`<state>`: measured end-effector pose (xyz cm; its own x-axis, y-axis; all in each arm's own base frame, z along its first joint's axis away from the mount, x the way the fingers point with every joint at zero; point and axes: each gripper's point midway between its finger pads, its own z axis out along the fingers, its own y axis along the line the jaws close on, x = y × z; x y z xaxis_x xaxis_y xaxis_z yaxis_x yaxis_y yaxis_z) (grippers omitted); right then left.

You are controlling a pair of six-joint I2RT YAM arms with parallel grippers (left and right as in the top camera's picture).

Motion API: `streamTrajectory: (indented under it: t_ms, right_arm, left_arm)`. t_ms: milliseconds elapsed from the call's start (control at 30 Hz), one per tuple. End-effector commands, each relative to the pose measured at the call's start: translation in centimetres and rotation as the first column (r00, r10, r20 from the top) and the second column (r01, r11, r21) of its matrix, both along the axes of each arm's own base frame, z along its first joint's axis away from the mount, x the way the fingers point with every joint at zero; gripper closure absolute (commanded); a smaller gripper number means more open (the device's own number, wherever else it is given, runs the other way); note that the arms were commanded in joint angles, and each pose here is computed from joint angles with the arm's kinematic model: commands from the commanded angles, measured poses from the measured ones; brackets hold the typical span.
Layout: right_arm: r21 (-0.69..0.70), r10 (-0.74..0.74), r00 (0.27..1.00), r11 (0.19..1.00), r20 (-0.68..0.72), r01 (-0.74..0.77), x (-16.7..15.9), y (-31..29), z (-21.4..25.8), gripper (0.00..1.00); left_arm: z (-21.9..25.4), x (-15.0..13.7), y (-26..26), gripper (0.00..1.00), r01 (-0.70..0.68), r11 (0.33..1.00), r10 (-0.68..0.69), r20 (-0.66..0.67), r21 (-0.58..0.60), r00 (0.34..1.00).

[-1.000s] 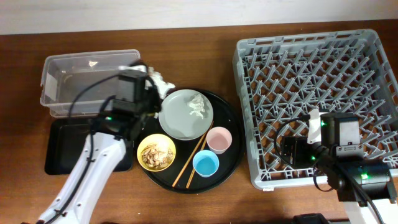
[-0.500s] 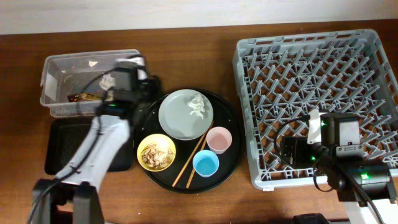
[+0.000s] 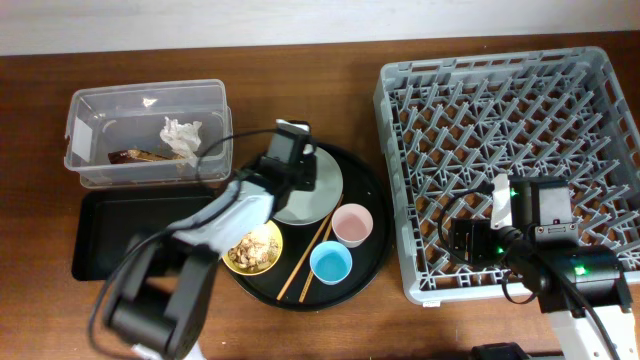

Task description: Sort waste into correct bins and load items into the dishwasher rack

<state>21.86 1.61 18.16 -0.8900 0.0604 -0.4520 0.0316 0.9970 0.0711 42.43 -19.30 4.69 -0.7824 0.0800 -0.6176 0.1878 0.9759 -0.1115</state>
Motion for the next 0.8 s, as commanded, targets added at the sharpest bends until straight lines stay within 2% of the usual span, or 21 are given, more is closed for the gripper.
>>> streamTrajectory:
  t_ms: [0,67,133,167,200,233,300,400,433,467,533,600,700,767]
  right_arm:
    - [0.007,-0.002,1.000,1.000,0.019,0.002,0.3,0.1,0.7,0.01]
    - [0.007,-0.002,1.000,1.000,0.018,0.002,0.2,0.1,0.7,0.01]
    - [0.007,-0.002,1.000,1.000,0.019,0.002,0.3,0.1,0.7,0.01]
    - [0.007,-0.002,1.000,1.000,0.019,0.002,0.3,0.1,0.7,0.01]
    - [0.007,-0.002,1.000,1.000,0.019,0.002,0.3,0.1,0.7,0.01]
    - [0.007,-0.002,1.000,1.000,0.019,0.002,0.3,0.1,0.7,0.01]
    - [0.007,-0.002,1.000,1.000,0.019,0.002,0.3,0.1,0.7,0.01]
    - [0.007,-0.002,1.000,1.000,0.019,0.002,0.3,0.1,0.7,0.01]
    - [0.007,-0.002,1.000,1.000,0.018,0.002,0.2,0.1,0.7,0.01]
    - [0.007,-0.002,1.000,1.000,0.017,0.002,0.2,0.2,0.7,0.01]
    - [0.007,-0.002,1.000,1.000,0.015,0.002,0.2,0.2,0.6,0.01]
    - [0.007,-0.002,1.000,1.000,0.014,0.002,0.2,0.2,0.6,0.01]
    - [0.012,0.001,1.000,1.000,0.010,-0.001,0.1,0.2,0.6,0.01]
    - [0.013,0.001,1.000,1.000,0.010,-0.002,0.1,0.3,0.6,0.01]
  left_arm:
    - [9.6,1.8,7.0,1.00,-0.185,0.983,0.182,0.188,-0.004,0.965]
    - [12.0,2.7,12.3,1.00,-0.299,0.954,0.297,0.232,-0.031,0.926]
    - [12.0,3.4,17.7,0.99,-0.409,0.912,0.405,0.236,-0.033,0.883]
    - [11.4,3.4,19.7,0.89,-0.449,0.893,0.443,0.226,-0.027,0.868]
    - [10.7,3.4,21.3,0.62,-0.481,0.877,0.474,0.212,-0.019,0.855]
    - [10.5,3.3,22.1,0.49,-0.495,0.869,0.487,0.206,-0.015,0.849]
    - [11.4,3.0,22.0,0.42,-0.470,0.883,0.456,0.224,0.010,0.861]
    - [11.6,-1.6,18.5,0.43,-0.381,0.923,0.375,0.097,0.059,0.922]
    - [10.4,-3.8,15.5,0.43,-0.292,0.955,0.292,-0.005,0.054,0.956]
    - [8.4,-7.4,11.4,0.43,-0.188,0.981,0.192,-0.164,0.037,0.968]
    - [6.3,-11.7,7.5,0.38,-0.137,0.989,0.150,-0.317,0.063,0.937]
    - [4.0,-14.5,3.9,0.37,-0.041,0.994,0.080,-0.406,0.103,0.911]
    - [-0.4,-16.6,2.2,0.45,0.012,0.983,0.085,-0.520,0.181,0.850]
    - [-2.2,-17.1,2.3,0.54,0.028,0.976,0.101,-0.560,0.216,0.822]
